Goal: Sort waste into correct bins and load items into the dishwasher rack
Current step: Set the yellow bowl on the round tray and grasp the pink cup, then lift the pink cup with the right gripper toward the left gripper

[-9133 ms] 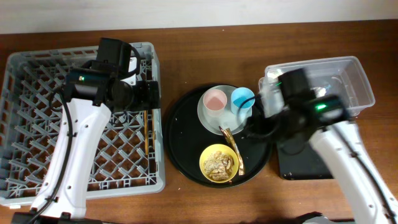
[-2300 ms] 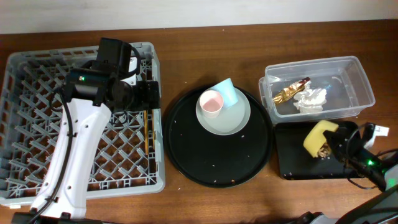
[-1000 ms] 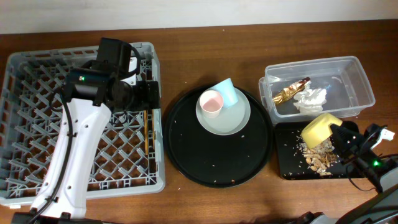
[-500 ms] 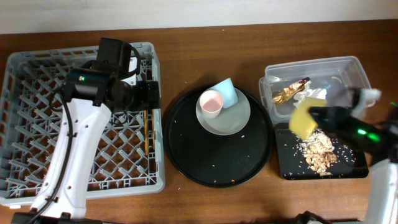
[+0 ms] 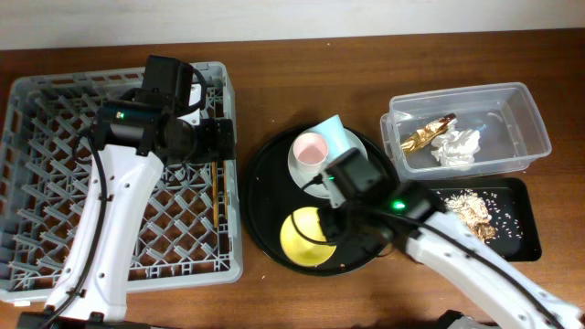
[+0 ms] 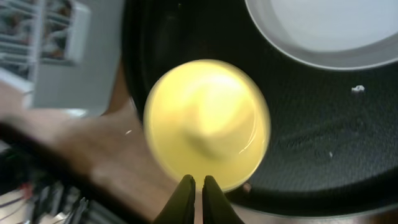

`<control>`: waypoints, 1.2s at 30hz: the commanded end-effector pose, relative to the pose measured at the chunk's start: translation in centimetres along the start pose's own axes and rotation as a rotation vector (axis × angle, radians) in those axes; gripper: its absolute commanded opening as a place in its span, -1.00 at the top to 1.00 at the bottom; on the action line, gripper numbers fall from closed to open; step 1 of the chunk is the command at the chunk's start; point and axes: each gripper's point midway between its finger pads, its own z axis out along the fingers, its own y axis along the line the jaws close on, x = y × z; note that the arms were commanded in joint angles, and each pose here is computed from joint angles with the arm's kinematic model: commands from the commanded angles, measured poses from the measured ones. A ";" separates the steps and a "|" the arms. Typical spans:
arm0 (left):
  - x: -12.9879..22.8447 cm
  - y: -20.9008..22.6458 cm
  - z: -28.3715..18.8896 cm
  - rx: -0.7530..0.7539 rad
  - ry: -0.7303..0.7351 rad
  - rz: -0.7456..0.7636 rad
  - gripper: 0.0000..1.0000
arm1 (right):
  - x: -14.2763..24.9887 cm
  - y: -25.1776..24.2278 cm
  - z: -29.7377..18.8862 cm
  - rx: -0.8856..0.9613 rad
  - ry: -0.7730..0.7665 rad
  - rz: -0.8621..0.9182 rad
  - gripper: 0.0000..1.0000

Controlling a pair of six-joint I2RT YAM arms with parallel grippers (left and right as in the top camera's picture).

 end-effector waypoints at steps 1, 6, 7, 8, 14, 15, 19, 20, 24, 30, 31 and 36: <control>-0.3 -0.1 -0.3 0.008 -0.009 -0.004 -0.99 | 0.1 -0.4 2.8 0.076 0.033 -0.001 0.83; -0.3 -0.1 -0.3 0.008 -0.009 -0.004 -0.99 | -2.4 -0.5 3.1 0.074 -0.040 -0.021 0.67; -0.3 -0.1 -0.3 0.008 -0.009 -0.004 -0.99 | -3.2 -0.6 2.5 0.076 -0.065 -0.026 0.52; -0.3 -0.1 -0.3 0.008 -0.009 -0.004 -0.99 | -4.5 -0.6 1.5 0.075 -0.104 -0.046 0.40; -0.3 -0.1 -0.3 0.008 -0.009 -0.004 -0.99 | -10.7 -0.6 -1.3 0.086 -0.312 -0.252 -0.42; -0.3 -0.1 -0.3 0.008 -0.009 -0.004 -0.99 | -11.6 -0.8 -1.3 0.107 -0.344 -0.279 -0.42; -0.3 -0.1 -0.3 0.008 -0.009 -0.004 -0.99 | -13.6 -1.2 0.7 0.164 -0.371 -0.402 -0.36; -0.3 -0.1 -0.3 0.008 -0.009 -0.004 -0.99 | -13.8 -1.4 1.6 0.170 -0.360 -0.424 -0.29; -0.3 -0.1 -0.3 0.008 -0.009 -0.004 -0.99 | -14.2 -2.8 5.3 0.224 -0.314 -0.434 -0.15; -0.3 -0.1 -0.3 0.008 -0.009 -0.004 -0.99 | -14.2 -4.6 9.1 0.288 -0.264 -0.453 0.43; -0.3 -0.1 -0.3 0.008 -0.009 -0.004 -0.99 | -14.4 -5.0 9.0 0.316 -0.266 -0.449 0.67; -0.3 -0.1 -0.3 0.008 -0.009 -0.004 -0.99 | -15.2 -4.7 6.6 0.339 -0.322 -0.445 0.92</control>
